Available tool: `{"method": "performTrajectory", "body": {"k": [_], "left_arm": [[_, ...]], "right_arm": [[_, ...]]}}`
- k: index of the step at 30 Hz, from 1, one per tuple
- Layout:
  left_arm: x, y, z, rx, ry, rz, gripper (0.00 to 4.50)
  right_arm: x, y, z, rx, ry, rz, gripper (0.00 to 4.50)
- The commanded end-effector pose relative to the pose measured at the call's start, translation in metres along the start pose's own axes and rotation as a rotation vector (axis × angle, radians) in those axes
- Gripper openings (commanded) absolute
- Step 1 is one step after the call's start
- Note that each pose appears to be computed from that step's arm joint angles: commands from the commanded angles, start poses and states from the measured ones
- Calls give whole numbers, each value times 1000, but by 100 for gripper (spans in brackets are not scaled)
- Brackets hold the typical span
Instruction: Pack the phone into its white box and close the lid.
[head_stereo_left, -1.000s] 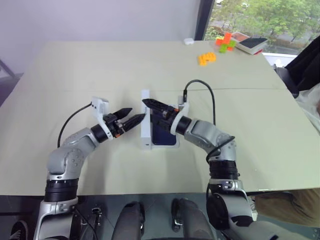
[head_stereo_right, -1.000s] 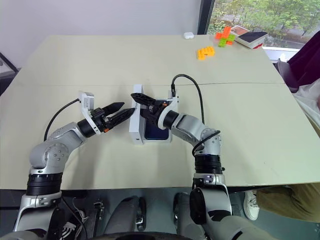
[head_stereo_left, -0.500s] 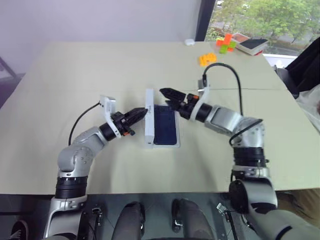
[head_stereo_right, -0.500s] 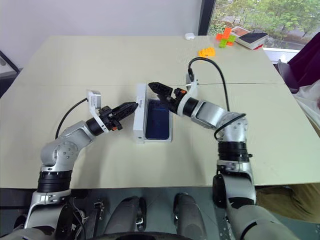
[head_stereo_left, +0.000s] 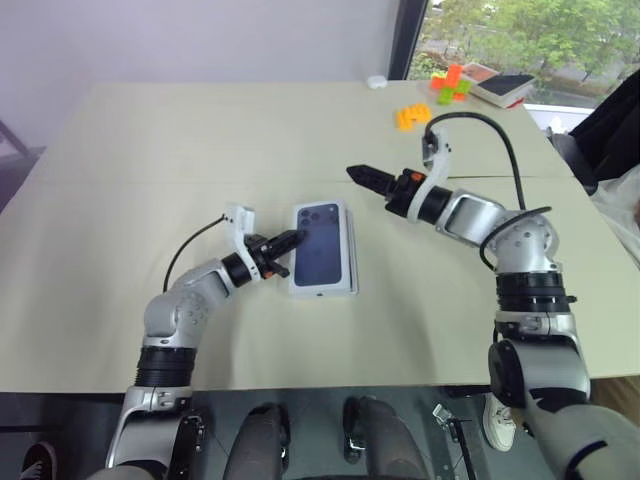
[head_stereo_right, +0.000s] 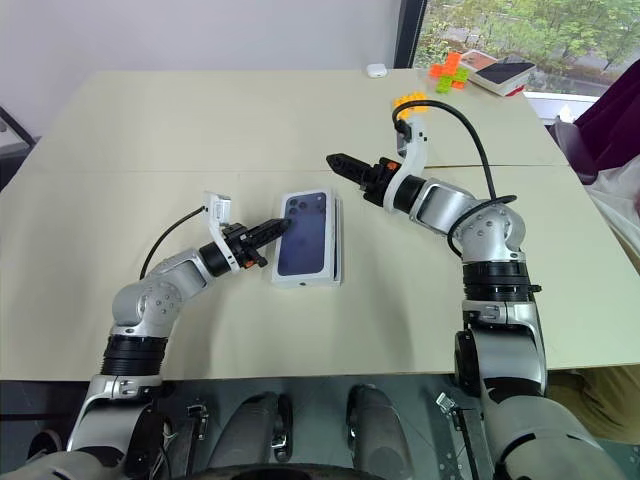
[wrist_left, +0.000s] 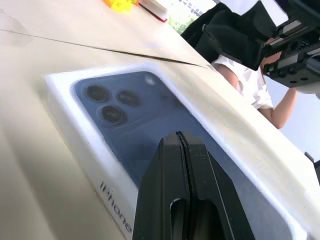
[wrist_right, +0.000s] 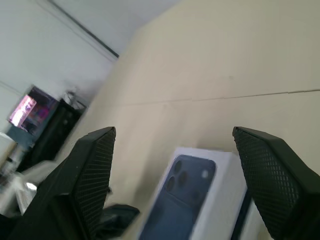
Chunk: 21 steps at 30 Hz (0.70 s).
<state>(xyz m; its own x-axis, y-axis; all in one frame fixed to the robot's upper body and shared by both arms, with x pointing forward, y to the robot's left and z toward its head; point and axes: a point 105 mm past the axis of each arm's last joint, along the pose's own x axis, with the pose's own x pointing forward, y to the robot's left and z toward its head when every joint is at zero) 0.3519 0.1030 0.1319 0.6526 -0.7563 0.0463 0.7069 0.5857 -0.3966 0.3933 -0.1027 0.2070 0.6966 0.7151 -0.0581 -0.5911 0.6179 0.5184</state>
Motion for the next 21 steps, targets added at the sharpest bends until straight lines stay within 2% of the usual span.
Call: {"method": "performTrajectory", "body": {"k": [1,4,10,13,15,17,19,21], "left_arm": [[-10,8,21,60,-52,43,1],[-18,14,25,88,-48,76,1],[-34,26,20,114,4,137,1],[-32,30,4,167,112,163,0],[-27,30,0,178,149,166,0],[-24,30,-2,268,181,170,0],[-19,26,-2,236,176,149,0],[-15,24,-1,227,177,135,0]], "right_arm": [[-1,6,-4,-224,40,10,393],[-2,1,-26,-449,140,0,393],[-5,-3,-36,-612,182,11,393],[-6,-11,-31,-641,165,-30,298],[-6,-13,-29,-700,167,-40,205],[-5,-13,-30,-747,177,-39,90],[-5,-13,-34,-774,192,-24,4],[-7,-14,-37,-797,204,-21,4]]}}
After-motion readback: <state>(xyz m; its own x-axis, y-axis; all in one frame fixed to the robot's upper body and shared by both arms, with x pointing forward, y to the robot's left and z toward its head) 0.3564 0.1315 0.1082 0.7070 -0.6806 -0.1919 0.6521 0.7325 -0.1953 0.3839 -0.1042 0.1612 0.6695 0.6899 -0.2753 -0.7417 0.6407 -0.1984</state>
